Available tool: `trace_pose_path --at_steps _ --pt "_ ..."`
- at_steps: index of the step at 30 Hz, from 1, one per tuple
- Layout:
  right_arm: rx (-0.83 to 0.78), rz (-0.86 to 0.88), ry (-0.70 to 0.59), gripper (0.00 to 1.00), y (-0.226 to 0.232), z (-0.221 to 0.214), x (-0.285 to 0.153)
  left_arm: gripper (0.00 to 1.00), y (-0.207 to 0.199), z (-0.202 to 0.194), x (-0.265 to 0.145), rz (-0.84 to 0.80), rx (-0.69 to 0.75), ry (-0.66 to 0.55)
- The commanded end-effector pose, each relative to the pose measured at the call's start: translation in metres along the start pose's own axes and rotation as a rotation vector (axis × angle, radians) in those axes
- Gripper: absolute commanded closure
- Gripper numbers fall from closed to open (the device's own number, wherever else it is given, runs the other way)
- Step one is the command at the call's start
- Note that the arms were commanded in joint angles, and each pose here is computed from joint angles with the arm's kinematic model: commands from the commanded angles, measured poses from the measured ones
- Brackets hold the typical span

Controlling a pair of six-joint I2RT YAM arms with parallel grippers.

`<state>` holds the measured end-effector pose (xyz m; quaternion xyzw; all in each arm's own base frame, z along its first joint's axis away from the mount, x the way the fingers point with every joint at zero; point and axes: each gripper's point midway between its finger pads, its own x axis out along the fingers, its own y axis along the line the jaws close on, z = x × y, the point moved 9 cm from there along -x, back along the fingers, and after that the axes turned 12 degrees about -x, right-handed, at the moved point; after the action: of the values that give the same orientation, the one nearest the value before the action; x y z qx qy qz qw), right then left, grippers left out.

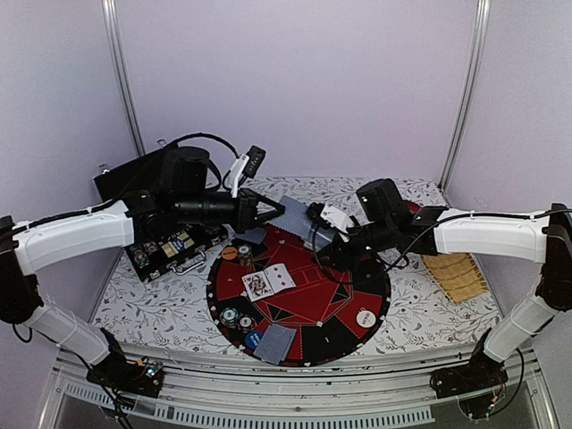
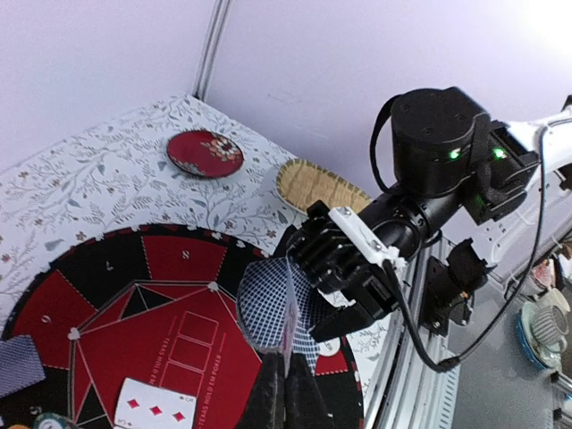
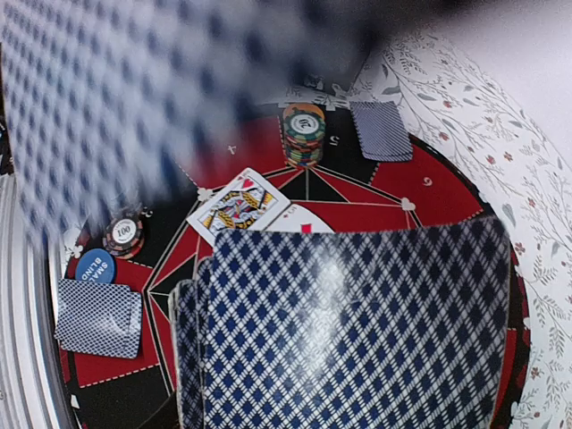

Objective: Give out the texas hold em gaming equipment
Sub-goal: Flop the community card area.

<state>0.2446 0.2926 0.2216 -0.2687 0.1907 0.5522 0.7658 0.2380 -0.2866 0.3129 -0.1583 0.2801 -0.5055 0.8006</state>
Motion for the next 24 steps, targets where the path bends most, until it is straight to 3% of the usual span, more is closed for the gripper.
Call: trace_pose_path --at_steps 1,6,14,19,24 --pt "0.063 -0.098 -0.016 0.49 -0.024 -0.008 -0.022 1.0 -0.002 0.017 -0.025 0.132 0.073 -0.113" --pt "0.152 -0.198 0.03 0.5 -0.05 -0.028 -0.045 1.0 0.033 0.015 -0.019 0.508 0.163 -0.093" --pt "0.261 -0.334 0.077 0.5 -0.075 -0.05 -0.083 1.0 0.055 -0.028 0.08 0.889 0.597 0.09" --pt "0.283 -0.364 0.069 0.5 -0.077 -0.055 -0.098 1.0 0.081 -0.06 0.132 1.014 0.789 0.201" --pt "0.286 -0.372 0.071 0.5 -0.076 -0.056 -0.103 1.0 0.077 -0.097 0.16 0.919 0.876 0.268"
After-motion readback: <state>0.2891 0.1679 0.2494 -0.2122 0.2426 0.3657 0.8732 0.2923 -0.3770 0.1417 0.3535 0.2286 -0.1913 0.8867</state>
